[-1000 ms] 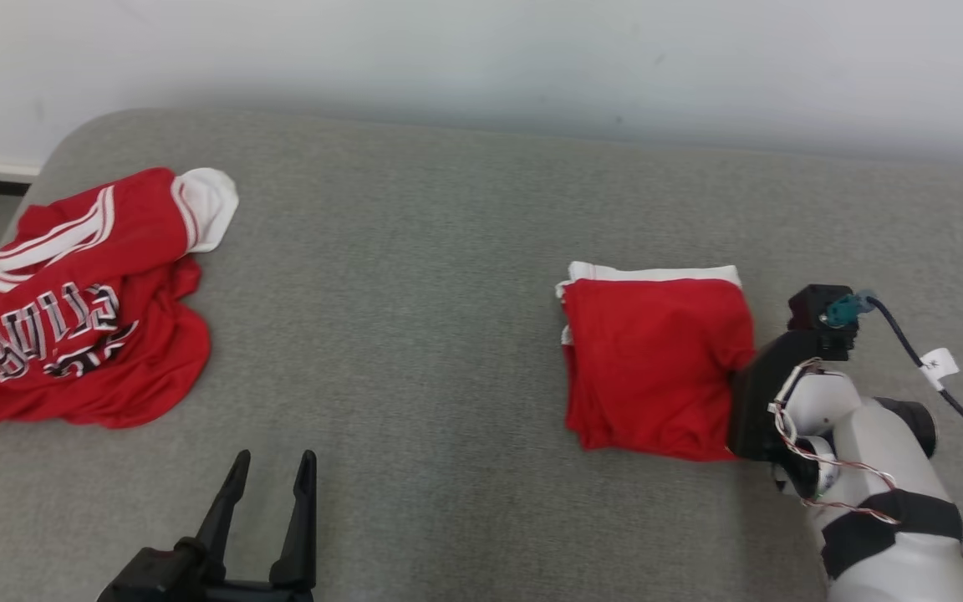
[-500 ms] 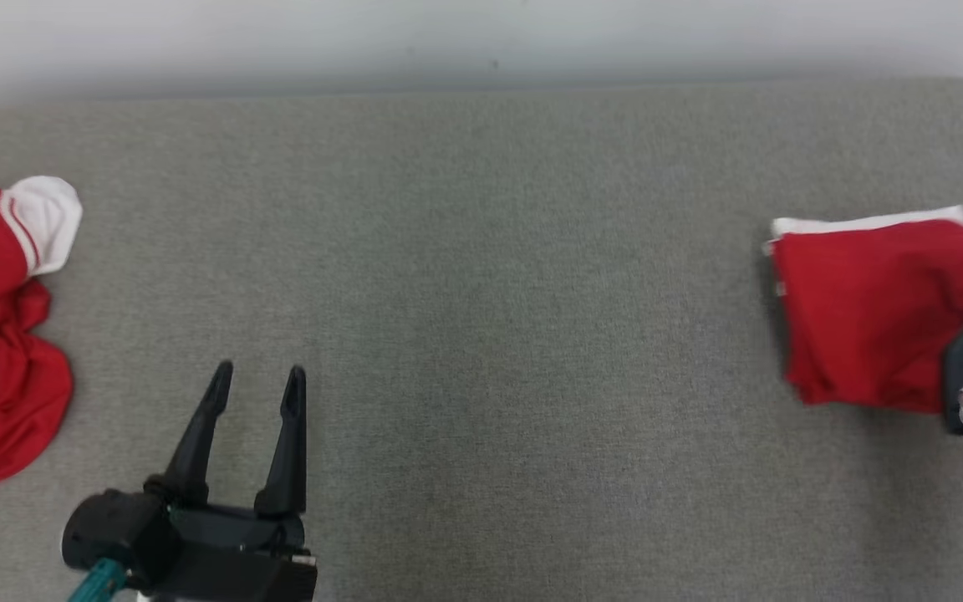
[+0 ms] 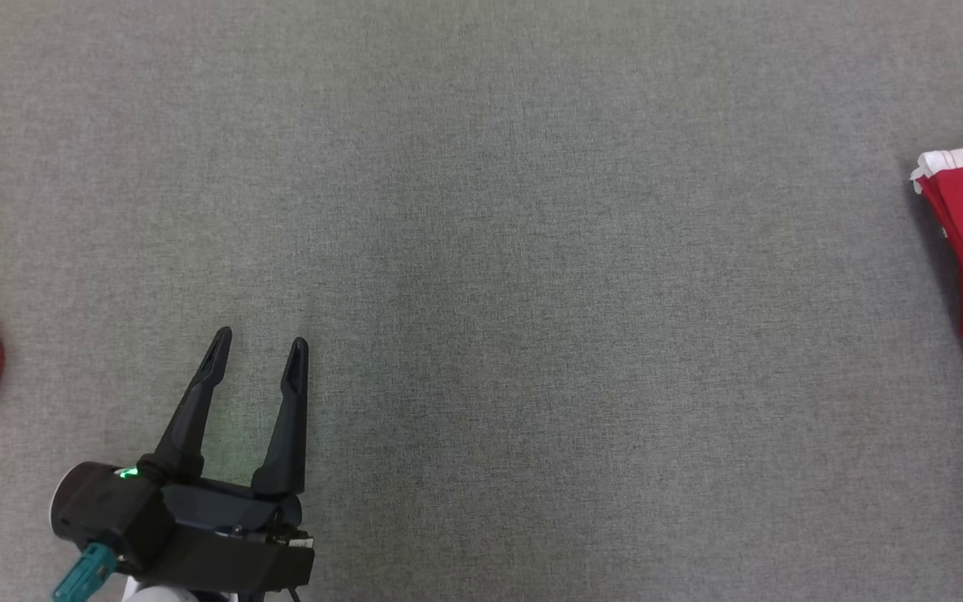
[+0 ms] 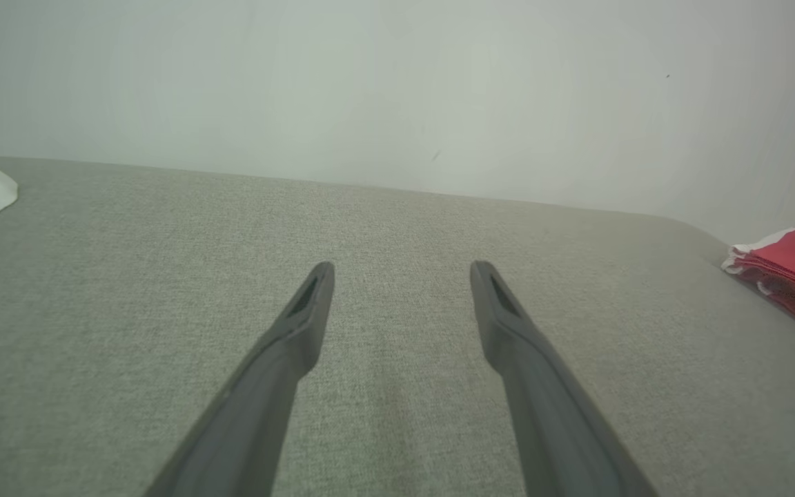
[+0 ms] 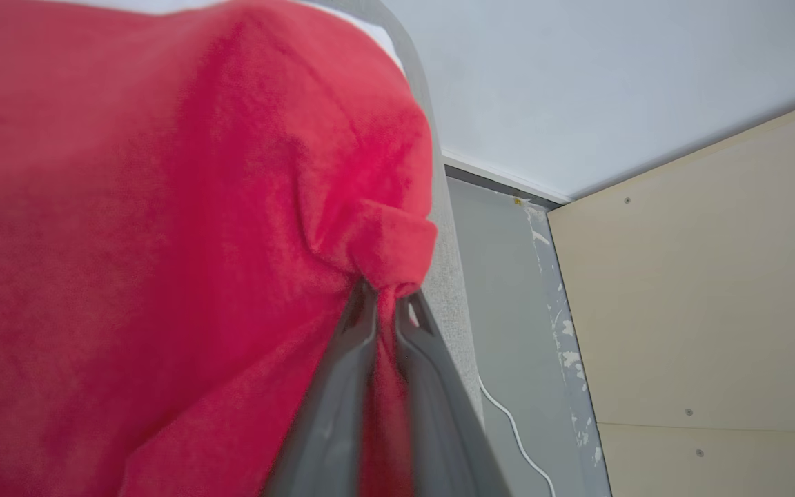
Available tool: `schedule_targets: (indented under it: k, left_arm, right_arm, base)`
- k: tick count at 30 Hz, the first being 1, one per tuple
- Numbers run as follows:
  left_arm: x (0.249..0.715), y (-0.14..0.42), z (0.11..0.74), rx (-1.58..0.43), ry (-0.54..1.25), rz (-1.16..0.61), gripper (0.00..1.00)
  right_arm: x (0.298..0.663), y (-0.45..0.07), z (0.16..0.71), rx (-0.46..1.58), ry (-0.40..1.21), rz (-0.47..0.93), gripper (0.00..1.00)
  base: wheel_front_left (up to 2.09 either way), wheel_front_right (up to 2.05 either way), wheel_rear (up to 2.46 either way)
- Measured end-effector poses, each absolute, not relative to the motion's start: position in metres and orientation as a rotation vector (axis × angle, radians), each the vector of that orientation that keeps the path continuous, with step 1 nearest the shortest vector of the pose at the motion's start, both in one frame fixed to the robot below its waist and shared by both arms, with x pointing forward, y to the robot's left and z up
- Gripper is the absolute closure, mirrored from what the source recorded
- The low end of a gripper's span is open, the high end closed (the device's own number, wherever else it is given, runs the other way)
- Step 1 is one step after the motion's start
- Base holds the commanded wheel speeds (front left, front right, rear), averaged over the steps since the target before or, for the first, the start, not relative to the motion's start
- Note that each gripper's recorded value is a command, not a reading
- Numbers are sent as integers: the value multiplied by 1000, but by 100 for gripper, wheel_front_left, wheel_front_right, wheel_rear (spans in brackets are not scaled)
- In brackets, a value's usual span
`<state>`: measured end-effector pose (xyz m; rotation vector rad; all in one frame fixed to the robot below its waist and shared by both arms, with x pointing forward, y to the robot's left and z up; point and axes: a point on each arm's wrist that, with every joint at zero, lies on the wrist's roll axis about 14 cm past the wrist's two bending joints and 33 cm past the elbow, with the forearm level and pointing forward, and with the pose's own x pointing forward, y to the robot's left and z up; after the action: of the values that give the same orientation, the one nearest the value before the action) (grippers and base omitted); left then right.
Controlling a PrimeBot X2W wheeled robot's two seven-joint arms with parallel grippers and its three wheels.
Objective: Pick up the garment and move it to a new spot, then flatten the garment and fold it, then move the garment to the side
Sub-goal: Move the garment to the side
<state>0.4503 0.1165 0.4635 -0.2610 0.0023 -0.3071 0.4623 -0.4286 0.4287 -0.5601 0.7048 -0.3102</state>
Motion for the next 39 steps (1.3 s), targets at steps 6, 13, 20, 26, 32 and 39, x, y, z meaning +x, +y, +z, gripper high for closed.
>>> schedule_targets:
  k: [6, 13, 20, 26, 32, 39]
  left_arm:
    - [451, 112, 466, -271, -2, -315, 0]
    - [442, 108, 477, -298, -20, -311, 0]
    - [419, 113, 482, -272, -11, -296, 0]
    - [395, 127, 486, -253, -11, -241, 0]
    - [372, 149, 502, -203, -62, -176, 0]
    - [362, 164, 518, -177, -116, -127, 0]
  right_arm:
    - [469, -425, 440, -613, 666, -302, 25]
    - [460, -418, 456, -588, 604, -315, 0]
    - [452, -377, 490, -478, 388, -248, 0]
    - [427, -308, 509, -252, 172, -169, 0]
    - [394, -232, 509, -46, 73, -38, 0]
    - [376, -191, 520, 67, -13, 47, 0]
  base:
    - [0, 0, 0]
    - [0, 0, 0]
    - [0, 0, 0]
    - [0, 0, 0]
    - [0, 0, 0]
    - [0, 0, 0]
